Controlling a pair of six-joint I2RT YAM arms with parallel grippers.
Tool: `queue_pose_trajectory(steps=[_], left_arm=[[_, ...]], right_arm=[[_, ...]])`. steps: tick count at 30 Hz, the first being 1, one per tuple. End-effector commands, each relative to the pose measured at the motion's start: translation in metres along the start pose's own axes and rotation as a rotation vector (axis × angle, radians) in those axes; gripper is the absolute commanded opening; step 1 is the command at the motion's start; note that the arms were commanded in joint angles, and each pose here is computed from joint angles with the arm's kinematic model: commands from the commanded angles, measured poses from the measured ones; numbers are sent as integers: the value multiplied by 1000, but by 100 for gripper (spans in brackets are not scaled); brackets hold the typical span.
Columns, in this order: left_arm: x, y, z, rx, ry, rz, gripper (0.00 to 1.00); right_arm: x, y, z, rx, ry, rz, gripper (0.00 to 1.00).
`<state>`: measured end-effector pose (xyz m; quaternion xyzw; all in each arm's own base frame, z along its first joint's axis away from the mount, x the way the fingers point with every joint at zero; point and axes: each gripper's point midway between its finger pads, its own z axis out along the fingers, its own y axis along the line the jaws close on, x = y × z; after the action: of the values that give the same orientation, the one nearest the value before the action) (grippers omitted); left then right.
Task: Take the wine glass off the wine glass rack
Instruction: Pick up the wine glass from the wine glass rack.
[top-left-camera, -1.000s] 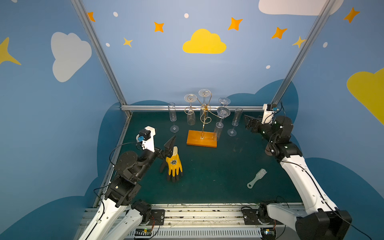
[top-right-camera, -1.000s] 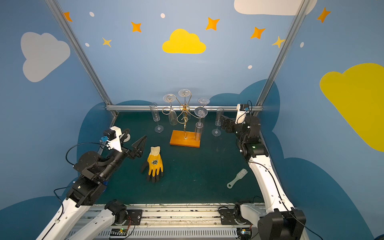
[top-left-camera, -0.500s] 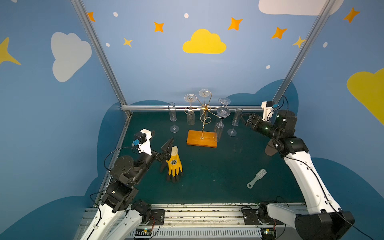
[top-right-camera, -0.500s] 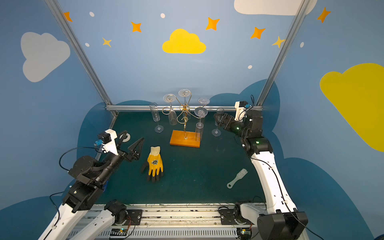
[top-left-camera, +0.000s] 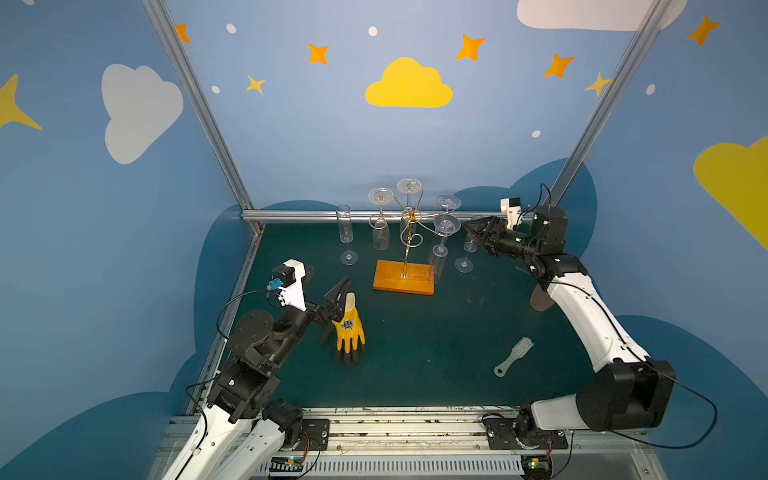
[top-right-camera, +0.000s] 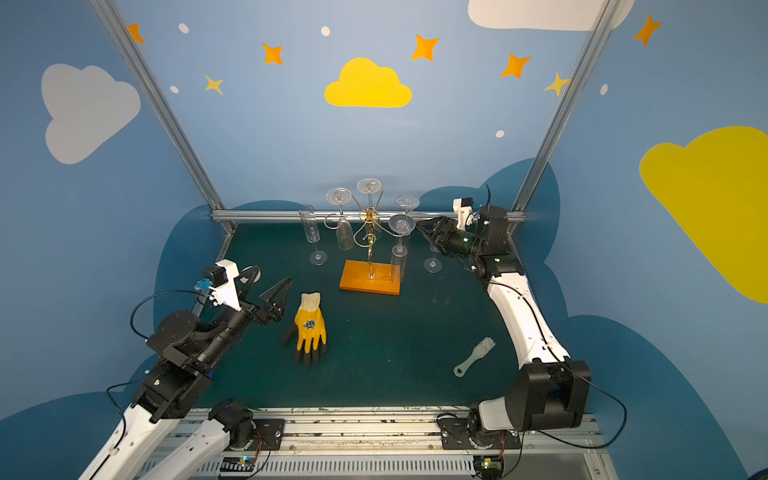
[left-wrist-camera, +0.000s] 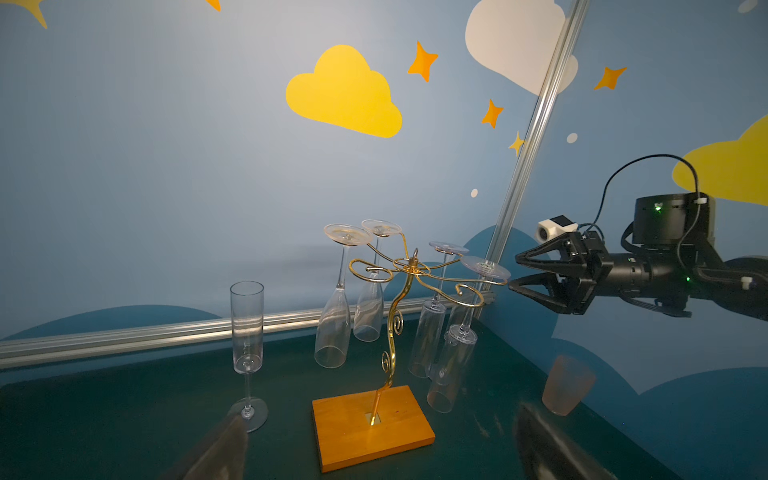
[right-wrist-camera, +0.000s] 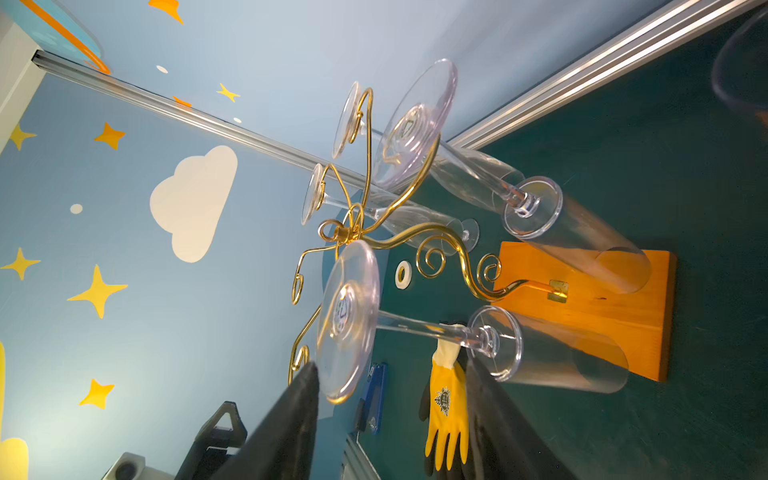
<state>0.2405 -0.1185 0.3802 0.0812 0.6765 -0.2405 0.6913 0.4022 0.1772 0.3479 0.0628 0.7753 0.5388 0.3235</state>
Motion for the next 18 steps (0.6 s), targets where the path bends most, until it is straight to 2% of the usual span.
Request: queue_pose_trajectory(steps=[1, 8, 18], left_arm=[[-5, 1, -1, -4, -30, -24, 99], [-5, 2, 2, -7, -36, -42, 99], [-4, 4, 1, -15, -43, -58, 99]], right_arm=[[-13, 23, 3, -86, 4, -23, 54], [-17, 20, 21, -141, 82, 30, 45], [-19, 20, 30, -167, 117, 41, 33]])
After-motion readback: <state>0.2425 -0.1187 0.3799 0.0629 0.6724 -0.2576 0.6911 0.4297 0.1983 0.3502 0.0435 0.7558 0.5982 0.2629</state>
